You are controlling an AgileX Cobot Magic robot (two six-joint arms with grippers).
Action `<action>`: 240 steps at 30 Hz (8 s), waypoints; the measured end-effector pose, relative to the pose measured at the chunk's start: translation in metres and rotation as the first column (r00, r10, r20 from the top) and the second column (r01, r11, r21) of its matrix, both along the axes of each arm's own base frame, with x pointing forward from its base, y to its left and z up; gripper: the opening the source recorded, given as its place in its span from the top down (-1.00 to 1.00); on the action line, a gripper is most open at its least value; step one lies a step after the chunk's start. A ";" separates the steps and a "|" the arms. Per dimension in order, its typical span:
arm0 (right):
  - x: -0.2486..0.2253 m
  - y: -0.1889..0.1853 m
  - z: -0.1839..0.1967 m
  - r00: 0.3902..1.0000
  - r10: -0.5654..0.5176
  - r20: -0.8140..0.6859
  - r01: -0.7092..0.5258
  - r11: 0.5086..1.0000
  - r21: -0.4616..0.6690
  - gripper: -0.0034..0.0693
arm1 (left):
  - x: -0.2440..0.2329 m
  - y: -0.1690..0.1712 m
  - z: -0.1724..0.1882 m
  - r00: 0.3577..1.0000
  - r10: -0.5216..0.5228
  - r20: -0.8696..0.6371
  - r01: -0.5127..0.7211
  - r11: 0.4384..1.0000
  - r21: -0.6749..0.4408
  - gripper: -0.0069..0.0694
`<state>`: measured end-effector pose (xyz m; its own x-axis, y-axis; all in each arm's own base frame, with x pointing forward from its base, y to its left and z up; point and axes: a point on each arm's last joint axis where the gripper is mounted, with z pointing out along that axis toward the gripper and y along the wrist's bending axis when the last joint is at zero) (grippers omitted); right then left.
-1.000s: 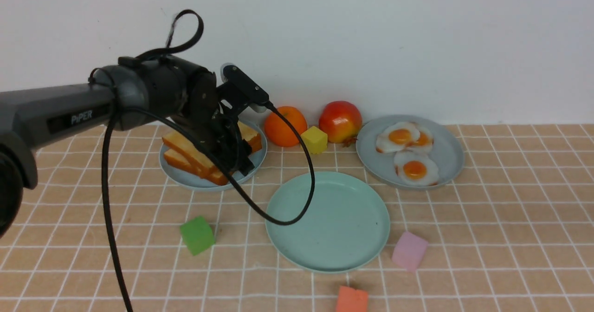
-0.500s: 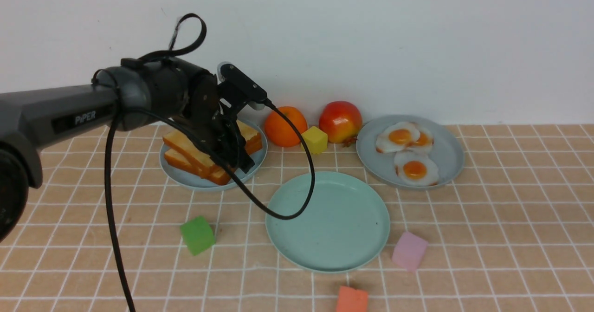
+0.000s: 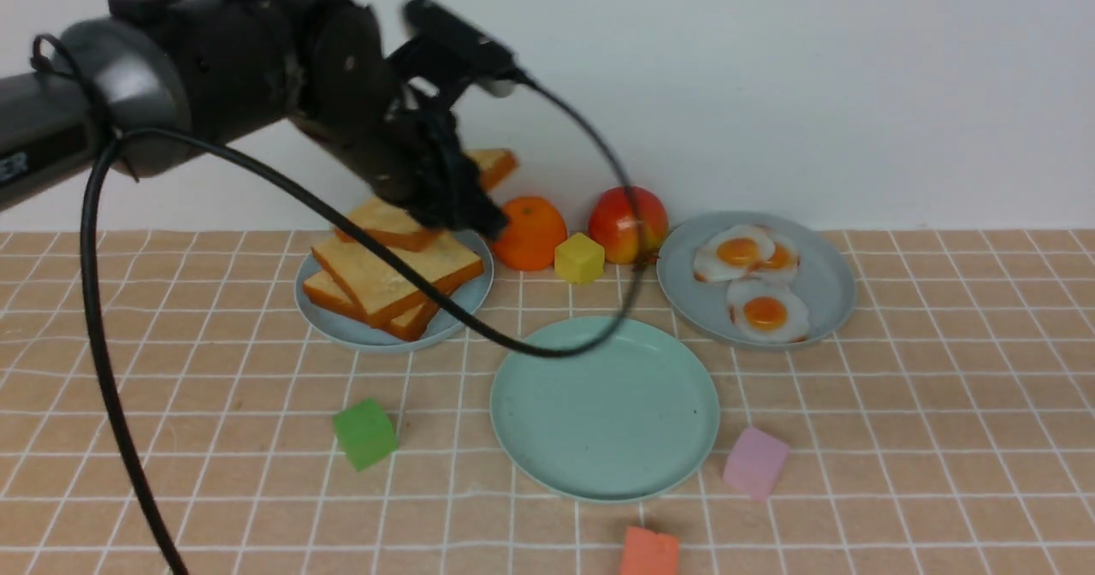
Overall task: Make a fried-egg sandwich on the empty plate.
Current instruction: Use the left arm to put a slice of bread into the empty plate in the middle, then use the right arm to grab a fried egg
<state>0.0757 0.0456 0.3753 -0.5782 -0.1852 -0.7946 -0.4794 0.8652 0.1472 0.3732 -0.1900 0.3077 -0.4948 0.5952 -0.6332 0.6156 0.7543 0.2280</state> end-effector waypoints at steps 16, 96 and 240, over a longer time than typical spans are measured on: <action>0.001 -0.001 0.000 1.000 -0.006 0.010 0.006 1.000 -0.006 0.80 | -0.073 -0.110 -0.099 0.933 -0.334 -0.136 0.357 0.907 0.225 0.38; 0.458 0.012 -0.210 0.876 -0.367 -0.313 0.417 0.903 0.107 -0.12 | -0.282 0.103 0.038 0.955 0.065 0.289 0.156 0.721 -0.676 0.85; 0.417 0.108 -0.181 0.953 0.256 -0.165 -0.303 0.755 -0.581 -0.77 | -0.281 0.104 0.039 0.934 0.053 0.353 0.191 0.762 -0.619 0.65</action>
